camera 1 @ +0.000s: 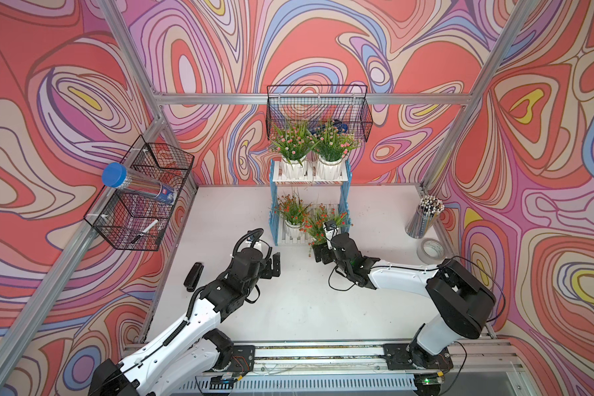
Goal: Place the baby's breath potted plants on the rack by color
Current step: Pick up the baby's breath potted plant from the center of the board, then place the baby's breath potted plant on the rack.
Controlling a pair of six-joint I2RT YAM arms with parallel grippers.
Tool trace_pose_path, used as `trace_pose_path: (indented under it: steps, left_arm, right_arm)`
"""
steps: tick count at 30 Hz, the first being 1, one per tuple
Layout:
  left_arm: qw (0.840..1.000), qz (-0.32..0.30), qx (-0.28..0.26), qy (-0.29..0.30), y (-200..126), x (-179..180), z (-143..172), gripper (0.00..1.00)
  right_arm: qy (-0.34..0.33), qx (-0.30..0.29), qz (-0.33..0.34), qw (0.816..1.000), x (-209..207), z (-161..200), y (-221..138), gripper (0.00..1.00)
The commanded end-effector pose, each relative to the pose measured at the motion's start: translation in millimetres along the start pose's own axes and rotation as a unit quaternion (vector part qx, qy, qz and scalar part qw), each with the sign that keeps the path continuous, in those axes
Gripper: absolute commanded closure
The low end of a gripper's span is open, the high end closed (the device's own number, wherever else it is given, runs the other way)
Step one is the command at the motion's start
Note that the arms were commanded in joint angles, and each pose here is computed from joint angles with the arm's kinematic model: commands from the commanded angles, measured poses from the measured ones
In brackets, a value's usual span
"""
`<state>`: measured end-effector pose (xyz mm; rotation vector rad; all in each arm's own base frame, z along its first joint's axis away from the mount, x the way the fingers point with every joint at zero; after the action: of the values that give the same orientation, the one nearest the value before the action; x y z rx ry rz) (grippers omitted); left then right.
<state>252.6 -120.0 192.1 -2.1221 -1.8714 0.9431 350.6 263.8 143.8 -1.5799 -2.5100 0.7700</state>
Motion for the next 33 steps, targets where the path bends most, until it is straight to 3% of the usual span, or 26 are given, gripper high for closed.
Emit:
trace_pose_path:
  steps: [1, 7, 15, 25, 33]
  left_arm:
    - [1.0, -0.009, -0.002, -0.006, -4.4, 5.3, 1.8, 0.0]
    - [1.0, -0.004, -0.01, -0.012, -12.0, 6.3, -1.0, 0.0]
    - [1.0, -0.012, -0.018, -0.012, -15.3, 10.5, -2.4, 0.0]
    - [1.0, -0.012, -0.026, -0.004, -18.5, 10.4, -6.9, 0.0]
    - [1.0, -0.01, -0.028, -0.007, -19.7, 9.7, -8.1, 0.0]
  right_arm:
    - [0.028, -0.013, 0.027, 0.999, -16.9, -20.9, 12.7, 0.21]
    - [0.068, -0.013, 0.026, 0.997, -35.6, -29.4, 38.8, 0.21]
    - [0.059, -0.004, 0.034, 0.998, -37.7, -31.8, 72.8, 0.2]
    - [0.072, 0.016, 0.078, 0.994, -47.0, -21.8, 95.5, 0.2]
    - [0.088, 0.039, 0.07, 0.993, -51.0, -7.9, 109.4, 0.14]
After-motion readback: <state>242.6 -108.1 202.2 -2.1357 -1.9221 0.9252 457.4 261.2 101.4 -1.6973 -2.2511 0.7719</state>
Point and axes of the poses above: each gripper's point midway between its finger pads, its own y axis out along the fingers, its own x axis along the line the jaws close on, z = x × y, the point moved 3 cm from there along -y, back along the fingers, and after that the axes turned 13 degrees about -y, right-handed, at the moved point
